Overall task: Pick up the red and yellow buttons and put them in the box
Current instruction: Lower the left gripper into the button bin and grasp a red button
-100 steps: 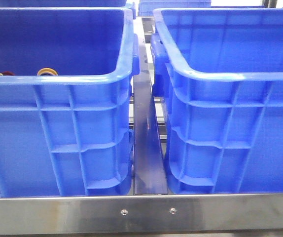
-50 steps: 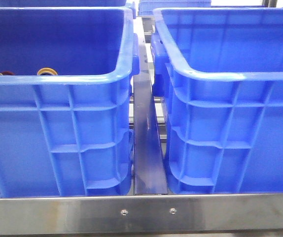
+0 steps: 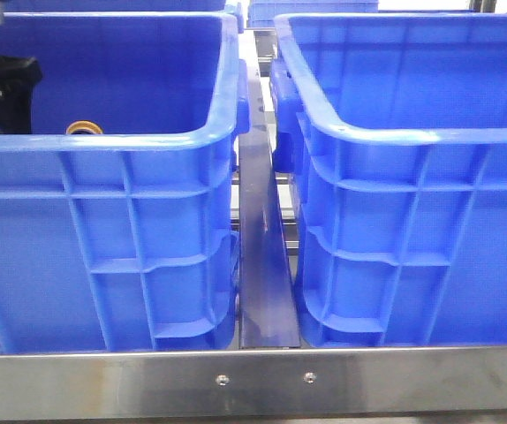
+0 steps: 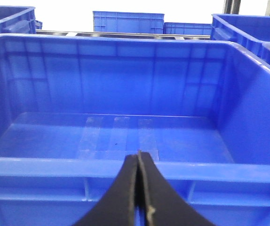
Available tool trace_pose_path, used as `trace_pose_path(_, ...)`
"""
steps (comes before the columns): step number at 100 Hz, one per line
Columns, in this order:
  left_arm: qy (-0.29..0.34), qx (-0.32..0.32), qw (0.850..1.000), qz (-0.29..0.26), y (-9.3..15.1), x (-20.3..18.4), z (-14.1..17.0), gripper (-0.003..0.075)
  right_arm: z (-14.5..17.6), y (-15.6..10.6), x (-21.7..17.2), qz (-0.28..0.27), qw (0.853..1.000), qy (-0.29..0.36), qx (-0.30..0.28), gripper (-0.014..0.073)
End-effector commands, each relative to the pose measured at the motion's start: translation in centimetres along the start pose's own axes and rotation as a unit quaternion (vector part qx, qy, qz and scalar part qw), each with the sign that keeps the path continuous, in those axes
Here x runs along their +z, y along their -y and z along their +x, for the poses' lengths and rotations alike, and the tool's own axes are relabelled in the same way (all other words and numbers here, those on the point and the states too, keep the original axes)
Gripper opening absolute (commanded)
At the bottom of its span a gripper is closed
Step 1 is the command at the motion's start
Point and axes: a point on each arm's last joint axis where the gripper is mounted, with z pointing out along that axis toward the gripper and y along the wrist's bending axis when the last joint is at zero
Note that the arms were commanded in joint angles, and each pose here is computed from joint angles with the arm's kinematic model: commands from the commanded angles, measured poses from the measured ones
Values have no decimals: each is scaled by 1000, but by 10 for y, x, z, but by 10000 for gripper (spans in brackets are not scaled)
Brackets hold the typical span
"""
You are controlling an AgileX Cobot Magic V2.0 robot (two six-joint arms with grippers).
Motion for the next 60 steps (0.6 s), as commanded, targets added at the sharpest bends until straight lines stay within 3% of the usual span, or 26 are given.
trace_pose_path(1,46,2,999,6,4,-26,-7,537,-7,-1,-2,-5,999,52,-6,-102)
trace_pose_path(23,50,8,999,-4,2,-26,-8,429,-7,-1,-2,-5,999,52,-6,-102)
trace_pose_path(47,53,10,999,-7,2,-26,-9,129,-7,-1,-2,-5,999,52,-6,-102)
trace_pose_path(60,53,17,998,-7,2,-27,-8,60,-7,-1,-2,-5,999,52,-6,-102)
